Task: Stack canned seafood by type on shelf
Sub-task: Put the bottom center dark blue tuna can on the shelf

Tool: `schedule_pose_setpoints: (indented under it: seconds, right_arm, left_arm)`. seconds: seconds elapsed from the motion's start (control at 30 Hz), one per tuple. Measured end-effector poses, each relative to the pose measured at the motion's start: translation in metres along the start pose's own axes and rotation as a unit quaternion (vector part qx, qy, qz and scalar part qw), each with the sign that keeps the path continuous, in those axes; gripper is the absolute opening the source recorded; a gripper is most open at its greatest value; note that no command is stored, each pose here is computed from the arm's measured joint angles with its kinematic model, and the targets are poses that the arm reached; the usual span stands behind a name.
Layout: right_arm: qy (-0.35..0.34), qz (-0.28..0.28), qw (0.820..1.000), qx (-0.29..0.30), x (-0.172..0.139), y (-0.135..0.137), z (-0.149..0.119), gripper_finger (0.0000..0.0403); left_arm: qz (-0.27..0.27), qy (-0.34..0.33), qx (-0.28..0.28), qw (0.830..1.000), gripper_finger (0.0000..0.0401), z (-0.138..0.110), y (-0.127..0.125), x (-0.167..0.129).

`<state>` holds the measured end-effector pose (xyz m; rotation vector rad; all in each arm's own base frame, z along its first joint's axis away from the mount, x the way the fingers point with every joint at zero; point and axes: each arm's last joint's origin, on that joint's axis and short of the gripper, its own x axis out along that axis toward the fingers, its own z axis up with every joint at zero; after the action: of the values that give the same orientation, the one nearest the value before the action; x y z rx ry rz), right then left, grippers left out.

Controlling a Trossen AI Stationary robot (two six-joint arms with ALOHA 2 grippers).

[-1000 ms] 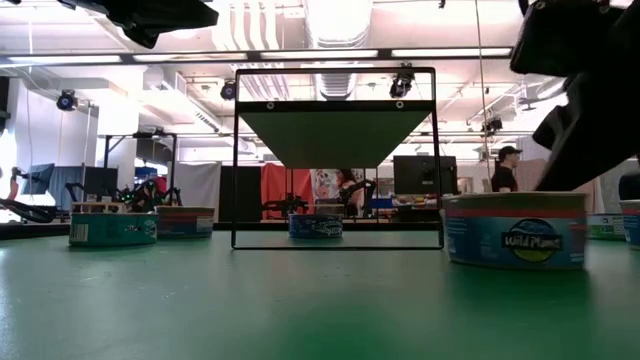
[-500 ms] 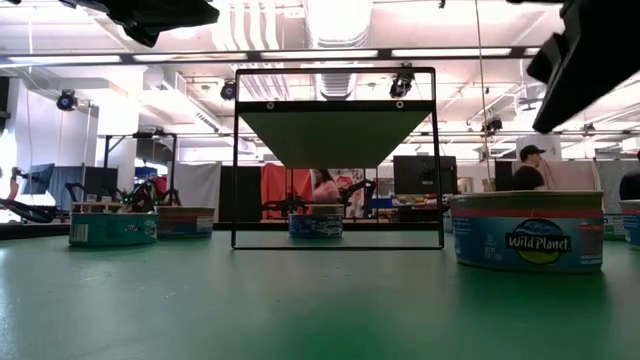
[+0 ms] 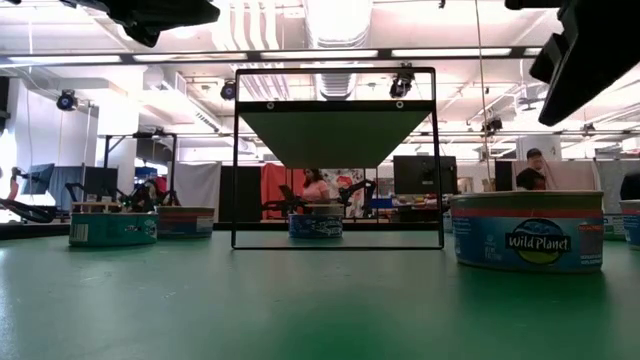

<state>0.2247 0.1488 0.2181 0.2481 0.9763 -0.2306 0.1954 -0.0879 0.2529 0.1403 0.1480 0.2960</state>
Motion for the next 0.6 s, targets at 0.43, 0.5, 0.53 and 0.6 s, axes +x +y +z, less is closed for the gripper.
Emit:
schedule_pose_setpoints:
  seconds: [0.43,0.5,0.53,0.6]
  right_arm:
    - [-0.031,-0.029,0.997,0.057,0.007,-0.029,-0.025,0.0013]
    - [-0.042,-0.028,0.998,0.031,0.010,-0.025,-0.024,0.0013]
    - [-0.045,-0.026,0.999,0.015,0.013,-0.023,-0.024,0.0013]
    - [-0.053,-0.018,0.998,-0.009,0.018,-0.019,-0.023,0.0013]
  left_arm:
    - [0.000,0.006,0.000,1.000,0.0000,-0.003,-0.003,0.002]
    - [0.000,0.004,0.000,1.000,0.0000,-0.003,-0.003,0.003]
    - [0.000,0.003,-0.001,1.000,0.0000,-0.002,-0.003,0.002]
    - [0.000,0.002,-0.002,1.000,0.0000,-0.002,-0.003,0.002]
